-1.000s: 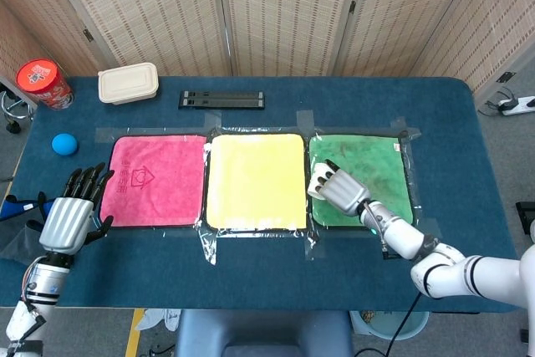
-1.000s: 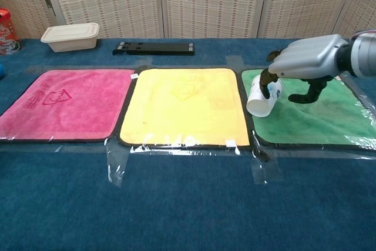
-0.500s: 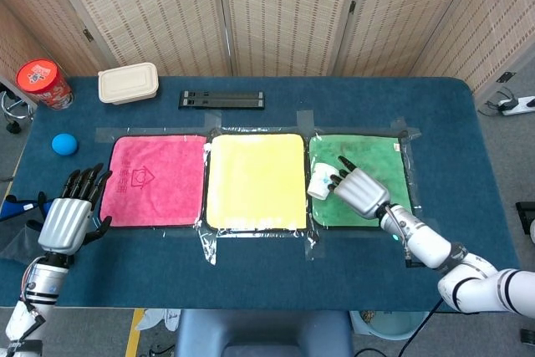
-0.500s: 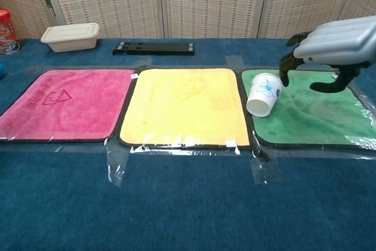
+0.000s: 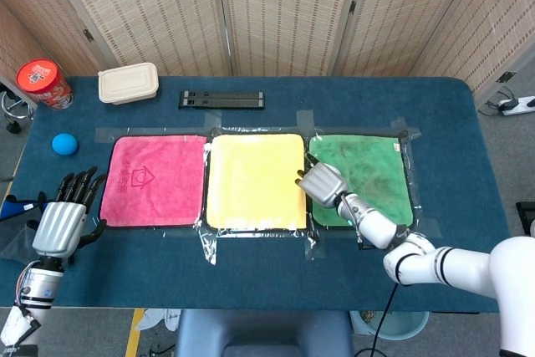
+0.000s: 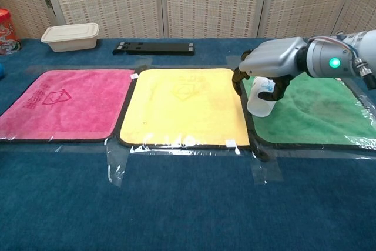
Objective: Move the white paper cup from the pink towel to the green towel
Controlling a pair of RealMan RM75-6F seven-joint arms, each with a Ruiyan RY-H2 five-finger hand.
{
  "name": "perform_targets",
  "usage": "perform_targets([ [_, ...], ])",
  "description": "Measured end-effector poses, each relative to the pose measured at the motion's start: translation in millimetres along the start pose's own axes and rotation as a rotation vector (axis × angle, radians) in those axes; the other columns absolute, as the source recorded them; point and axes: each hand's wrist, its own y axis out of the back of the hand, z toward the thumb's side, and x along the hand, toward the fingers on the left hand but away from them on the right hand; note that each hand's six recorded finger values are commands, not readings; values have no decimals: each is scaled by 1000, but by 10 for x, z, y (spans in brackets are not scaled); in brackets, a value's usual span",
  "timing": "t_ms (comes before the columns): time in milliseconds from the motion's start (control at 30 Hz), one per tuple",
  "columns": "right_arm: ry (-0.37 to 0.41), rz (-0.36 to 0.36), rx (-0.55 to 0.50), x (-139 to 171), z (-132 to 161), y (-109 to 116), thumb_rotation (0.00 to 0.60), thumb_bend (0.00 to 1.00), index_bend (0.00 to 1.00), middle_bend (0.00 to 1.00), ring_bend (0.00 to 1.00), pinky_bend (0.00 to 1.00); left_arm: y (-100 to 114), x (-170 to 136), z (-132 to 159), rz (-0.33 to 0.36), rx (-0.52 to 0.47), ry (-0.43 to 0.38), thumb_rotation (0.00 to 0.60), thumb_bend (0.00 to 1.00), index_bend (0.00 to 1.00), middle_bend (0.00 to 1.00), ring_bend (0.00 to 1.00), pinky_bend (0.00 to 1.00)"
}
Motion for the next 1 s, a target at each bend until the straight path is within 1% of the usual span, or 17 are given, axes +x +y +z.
perform_targets([
  [167, -18, 30, 10, -14, -33, -83, 600, 548, 312, 240, 226, 37, -7, -1, -5, -3, -1, 1, 600, 394, 0, 0, 0, 0],
  [367, -49, 58, 8, 148, -196, -207, 600, 547, 312, 243, 237, 37, -14, 12, 27, -3, 0, -7, 600, 394, 0, 0, 0, 0],
  [533, -72, 77, 3, 339, -340, -326, 600, 548, 312, 243, 236, 37, -26, 27, 54, -7, -1, -12, 600, 394, 0, 0, 0, 0],
  [800, -97, 77, -13, 630, -514, -438, 600, 548, 311, 243, 235, 37, -20, 43, 97, -5, 0, -21, 600, 394, 0, 0, 0, 0],
  [933, -107, 61, -20, 757, -584, -437, 600, 547, 312, 243, 236, 37, -20, 59, 123, -5, 0, -26, 600, 394, 0, 0, 0, 0],
  [1000, -111, 41, -34, 824, -606, -409, 600, 547, 312, 243, 236, 37, -19, 68, 134, -3, 0, -28, 600, 394, 0, 0, 0, 0],
])
